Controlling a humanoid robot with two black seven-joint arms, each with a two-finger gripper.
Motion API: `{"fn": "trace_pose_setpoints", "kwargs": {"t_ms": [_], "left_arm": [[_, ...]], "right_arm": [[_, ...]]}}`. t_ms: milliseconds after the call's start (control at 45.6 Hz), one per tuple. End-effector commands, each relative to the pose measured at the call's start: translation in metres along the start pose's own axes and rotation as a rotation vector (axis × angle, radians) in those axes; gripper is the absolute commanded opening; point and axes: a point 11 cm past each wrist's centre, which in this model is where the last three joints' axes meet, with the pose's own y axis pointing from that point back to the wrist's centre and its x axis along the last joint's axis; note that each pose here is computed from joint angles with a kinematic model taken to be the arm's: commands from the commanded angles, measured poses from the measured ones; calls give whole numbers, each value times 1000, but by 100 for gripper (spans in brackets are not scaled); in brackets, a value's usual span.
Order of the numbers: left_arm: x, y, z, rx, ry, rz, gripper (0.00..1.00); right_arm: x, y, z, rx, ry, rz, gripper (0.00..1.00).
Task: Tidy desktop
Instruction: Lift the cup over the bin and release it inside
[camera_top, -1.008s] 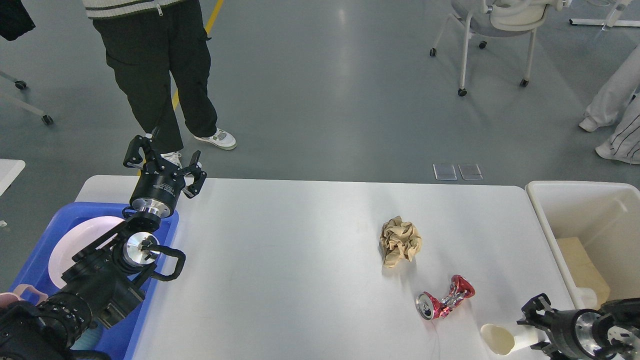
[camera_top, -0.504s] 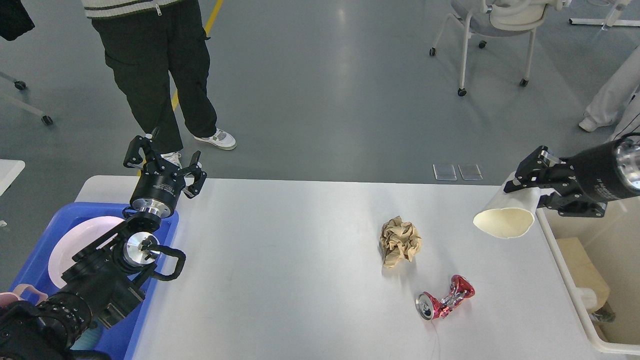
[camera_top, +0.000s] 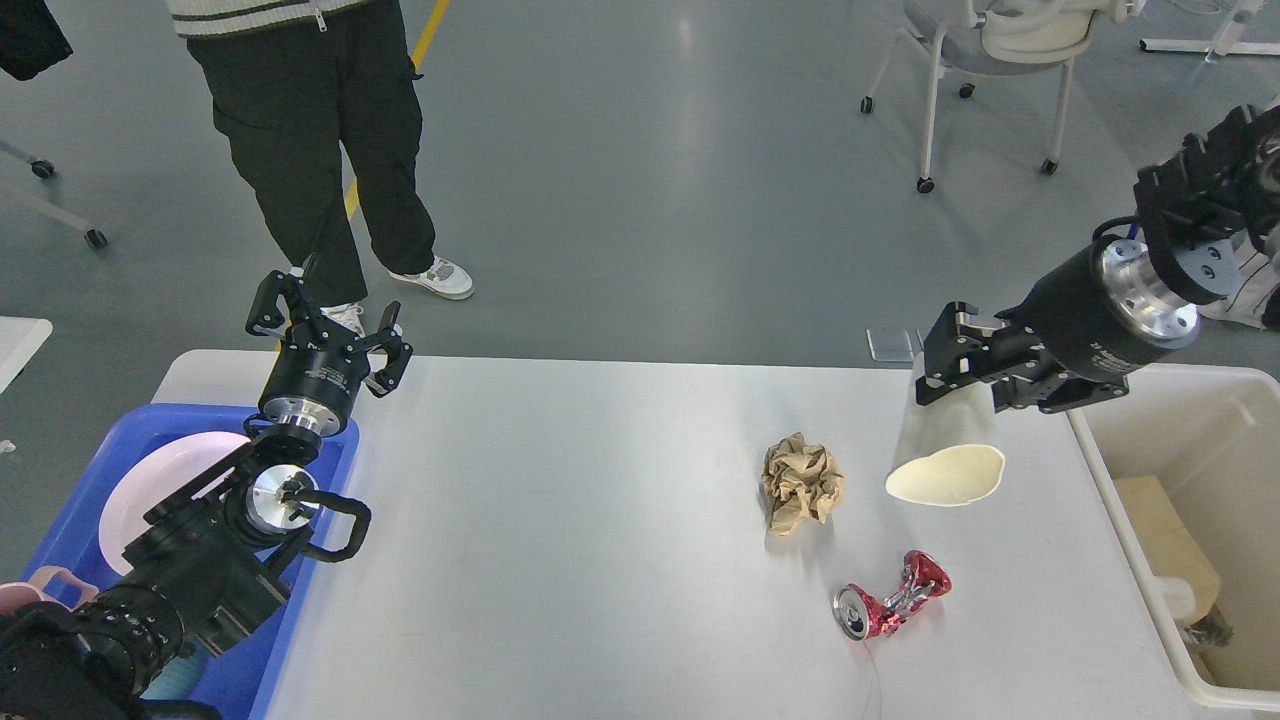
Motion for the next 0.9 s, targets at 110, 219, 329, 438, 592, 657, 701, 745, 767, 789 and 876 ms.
{"fn": "trace_pose_setpoints", "kwargs": {"t_ms": [110,219,329,438,592,657,701,745,767,789,876], "left_arm": [[0,0,0,0,-1,1,98],[0,0,0,0,0,0,98],[0,0,0,0,0,0,98],[0,0,0,0,0,0,98],[0,0,0,0,0,0,98],[0,0,0,0,0,0,98],[0,0,0,0,0,0,98],[0,0,0,0,0,0,98],[0,0,0,0,0,0,98],[0,0,0,0,0,0,98],[0,0,0,0,0,0,98]], "right_arm": [[51,-40,198,-294,-432,238,0],[46,-65,260,-395,-559,372,0],[30,-96,295,-455,-650,462,0],[4,-117,328,-543,-706,530,0],[-13,-140,347,-655,-689,622,37],[-14,-141,347,-661,-690,626,95],[-14,-143,346,-657,-693,624,100],[-16,-144,347,-658,-693,620,100],[-16,-143,347,-659,-694,621,100],[-16,-143,347,-659,-694,621,100],[-16,-142,348,-659,-694,622,100]]}}
